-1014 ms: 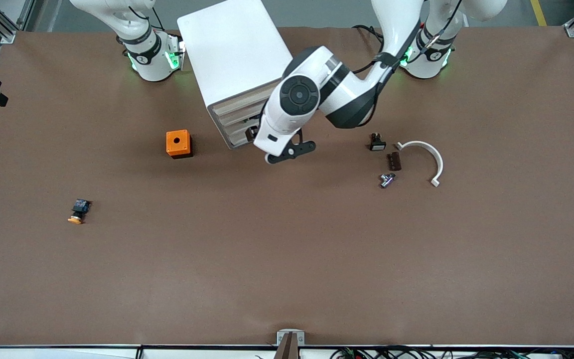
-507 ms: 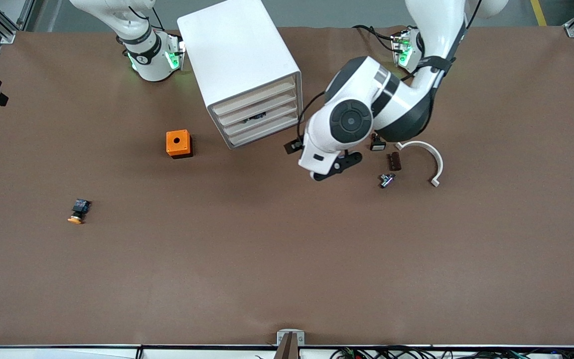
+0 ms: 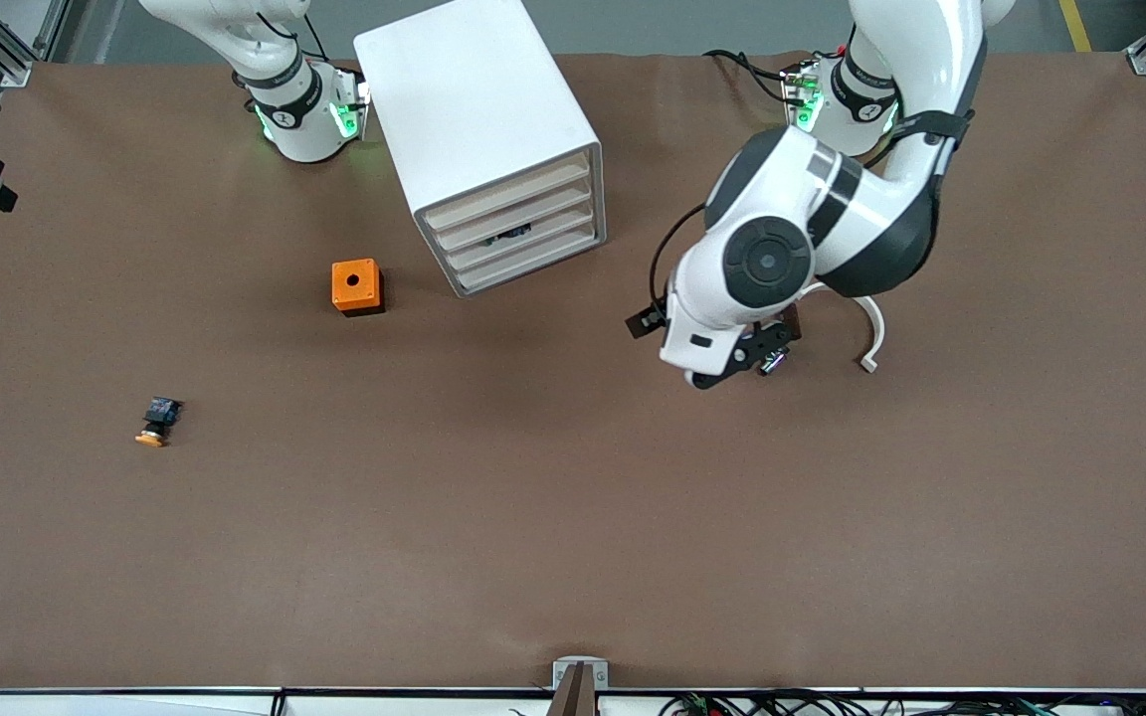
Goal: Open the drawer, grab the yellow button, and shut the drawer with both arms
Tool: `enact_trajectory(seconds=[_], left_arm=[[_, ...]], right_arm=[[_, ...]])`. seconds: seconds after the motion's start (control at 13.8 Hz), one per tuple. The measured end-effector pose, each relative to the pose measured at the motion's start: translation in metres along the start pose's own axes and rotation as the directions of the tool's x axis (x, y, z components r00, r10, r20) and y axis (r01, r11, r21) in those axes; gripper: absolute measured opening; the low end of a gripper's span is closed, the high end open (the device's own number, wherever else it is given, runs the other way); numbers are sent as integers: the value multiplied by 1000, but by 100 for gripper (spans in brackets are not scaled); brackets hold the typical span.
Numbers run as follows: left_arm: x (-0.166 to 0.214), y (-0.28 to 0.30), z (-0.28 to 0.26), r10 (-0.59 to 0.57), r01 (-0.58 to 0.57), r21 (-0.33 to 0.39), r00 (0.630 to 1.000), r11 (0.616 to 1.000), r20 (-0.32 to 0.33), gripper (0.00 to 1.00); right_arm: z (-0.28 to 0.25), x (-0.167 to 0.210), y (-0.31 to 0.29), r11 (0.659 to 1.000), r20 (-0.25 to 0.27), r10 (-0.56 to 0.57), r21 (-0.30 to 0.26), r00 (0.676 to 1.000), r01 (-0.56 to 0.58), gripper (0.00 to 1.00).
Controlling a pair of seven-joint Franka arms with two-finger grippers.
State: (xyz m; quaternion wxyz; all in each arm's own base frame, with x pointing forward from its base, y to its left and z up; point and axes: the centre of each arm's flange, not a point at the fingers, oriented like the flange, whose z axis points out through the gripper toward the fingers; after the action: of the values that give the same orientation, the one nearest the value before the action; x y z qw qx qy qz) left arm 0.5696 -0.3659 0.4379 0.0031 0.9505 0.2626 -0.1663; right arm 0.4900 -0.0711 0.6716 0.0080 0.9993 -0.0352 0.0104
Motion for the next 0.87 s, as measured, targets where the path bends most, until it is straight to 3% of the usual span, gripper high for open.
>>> enact_trajectory(seconds=[0.29,0.51,0.87], left_arm=[[35,-29,-28,-21,22,-51,1000,998,11,100],[64,-53,-49,137,-138,-92,990,986,-9,100],[96,-145,-116,363,-362,-110,932,925,-12,100]], right_arm=[[0,0,-3,1000,-2,-11,17,1000,11,100],[0,0,-6,999,-2,-16,29,1000,16,100],[0,0,-5,999,-2,-35,30,999,35,100]])
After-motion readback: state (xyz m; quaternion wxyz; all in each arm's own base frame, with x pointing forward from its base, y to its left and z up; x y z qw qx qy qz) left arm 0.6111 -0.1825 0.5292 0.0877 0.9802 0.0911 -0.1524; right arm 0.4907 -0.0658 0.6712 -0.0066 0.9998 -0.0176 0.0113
